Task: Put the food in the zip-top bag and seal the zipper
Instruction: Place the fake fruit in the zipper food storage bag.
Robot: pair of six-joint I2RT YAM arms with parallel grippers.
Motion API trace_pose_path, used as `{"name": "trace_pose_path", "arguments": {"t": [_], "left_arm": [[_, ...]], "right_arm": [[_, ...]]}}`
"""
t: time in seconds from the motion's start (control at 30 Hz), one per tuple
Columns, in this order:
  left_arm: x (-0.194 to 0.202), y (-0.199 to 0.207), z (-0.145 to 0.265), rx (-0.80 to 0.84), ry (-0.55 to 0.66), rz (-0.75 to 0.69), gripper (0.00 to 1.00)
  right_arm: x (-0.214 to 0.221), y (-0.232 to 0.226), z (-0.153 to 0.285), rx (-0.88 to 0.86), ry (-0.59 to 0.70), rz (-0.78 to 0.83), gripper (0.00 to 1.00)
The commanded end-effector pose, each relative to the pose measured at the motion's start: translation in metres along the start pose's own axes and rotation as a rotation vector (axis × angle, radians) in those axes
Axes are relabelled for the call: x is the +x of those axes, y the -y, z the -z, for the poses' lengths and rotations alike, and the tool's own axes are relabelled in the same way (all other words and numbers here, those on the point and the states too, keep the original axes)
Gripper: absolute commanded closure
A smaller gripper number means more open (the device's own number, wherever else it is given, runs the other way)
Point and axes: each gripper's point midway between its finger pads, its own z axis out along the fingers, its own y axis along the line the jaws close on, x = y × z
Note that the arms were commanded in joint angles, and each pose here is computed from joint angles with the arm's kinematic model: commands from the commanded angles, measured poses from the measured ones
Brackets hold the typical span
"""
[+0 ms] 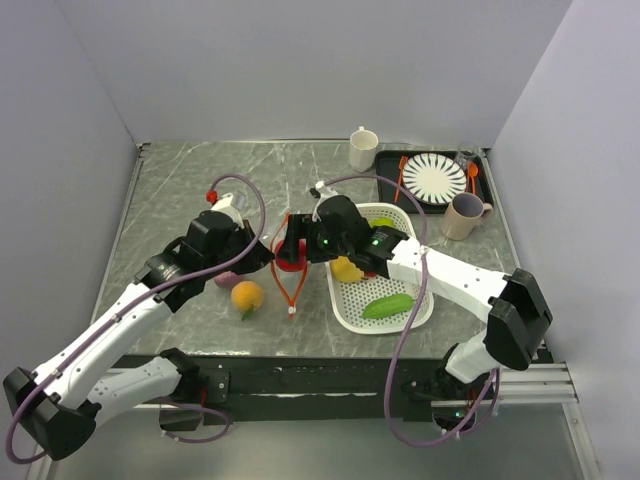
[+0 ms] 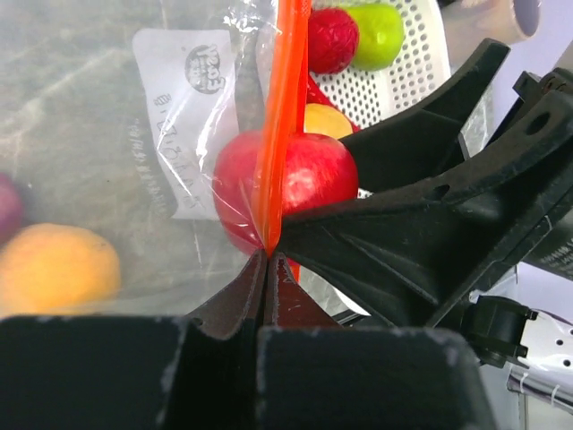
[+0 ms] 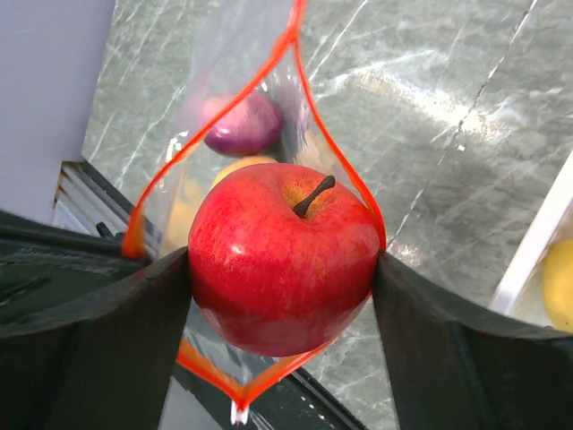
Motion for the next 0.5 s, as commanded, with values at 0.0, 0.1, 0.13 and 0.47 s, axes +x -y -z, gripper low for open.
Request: {"name": "trace_pose_path", "arguments": {"t": [0.0,0.1,0.13,0.47], "left_arm": [[-0.025,0.01,0.018,0.018,0.11,0.015,0.99],[-0.026,0.009,0.019,0.015,0.115,0.015,0.99],[-0.025,0.008,0.018,0.012,0.112,0.015,0.99],[-0.022,0.0,0.013,-0.029,0.104,0.017,0.99]], "right_arm": [[-0.03,-0.016,0.013,-0.009,0.086,0.025,0.06],[-0.035,-0.016,0.021,0.0,0.114,0.02,0.0],[-0.036,-0.017,0.025,-0.01,0.126,0.022,0.0],[-0.059,0.041,0.077,0.253,0.33,-0.072,0.0]]}}
